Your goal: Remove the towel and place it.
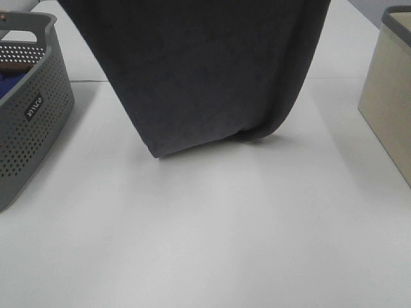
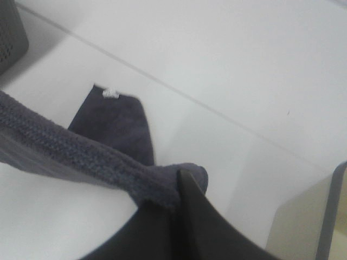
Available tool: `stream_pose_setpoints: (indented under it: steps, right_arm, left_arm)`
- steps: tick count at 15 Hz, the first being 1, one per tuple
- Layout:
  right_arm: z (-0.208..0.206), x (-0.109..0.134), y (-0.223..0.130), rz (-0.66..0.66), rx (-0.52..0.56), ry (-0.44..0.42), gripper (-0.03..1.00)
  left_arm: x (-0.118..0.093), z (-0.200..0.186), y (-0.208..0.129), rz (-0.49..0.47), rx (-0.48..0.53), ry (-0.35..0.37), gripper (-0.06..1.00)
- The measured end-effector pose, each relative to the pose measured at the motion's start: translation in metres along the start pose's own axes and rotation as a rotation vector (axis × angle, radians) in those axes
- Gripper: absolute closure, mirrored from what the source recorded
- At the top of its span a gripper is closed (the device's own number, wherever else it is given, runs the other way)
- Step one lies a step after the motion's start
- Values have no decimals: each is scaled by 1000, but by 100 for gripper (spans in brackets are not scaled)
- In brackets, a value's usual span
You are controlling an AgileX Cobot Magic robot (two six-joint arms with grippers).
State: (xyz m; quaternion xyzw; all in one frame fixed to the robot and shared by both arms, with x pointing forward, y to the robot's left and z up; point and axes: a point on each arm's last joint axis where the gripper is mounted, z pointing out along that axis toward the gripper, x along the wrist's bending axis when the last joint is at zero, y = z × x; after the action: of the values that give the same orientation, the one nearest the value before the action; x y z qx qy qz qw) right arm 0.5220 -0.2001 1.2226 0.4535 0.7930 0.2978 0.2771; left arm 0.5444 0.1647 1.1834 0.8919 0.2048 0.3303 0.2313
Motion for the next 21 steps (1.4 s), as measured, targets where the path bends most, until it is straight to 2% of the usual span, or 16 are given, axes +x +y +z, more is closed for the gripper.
stream_pose_setpoints:
  steps: [1,5,7,12,13,18,21]
  right_arm:
    - [-2,-7,31,-7,-113,-37,96]
    - [9,-20,87,-29,-334,-107,96]
    - [17,-24,106,-52,-394,-138,96]
    - [45,-34,121,-88,-447,-225,96]
    - [52,-38,127,-100,-522,-258,96]
    - [66,-63,136,-67,-709,-324,96]
    - [79,-73,138,-24,-799,-315,96]
  left_arm:
    - [25,-14,13,-10,-86,130,94]
    - [78,-14,31,-67,-253,403,94]
    - [98,-10,36,-95,-324,498,94]
    - [123,23,50,-60,-385,590,94]
    - [133,33,56,-45,-419,632,94]
    - [146,55,72,-15,-552,723,94]
    - [150,71,77,29,-614,782,94]
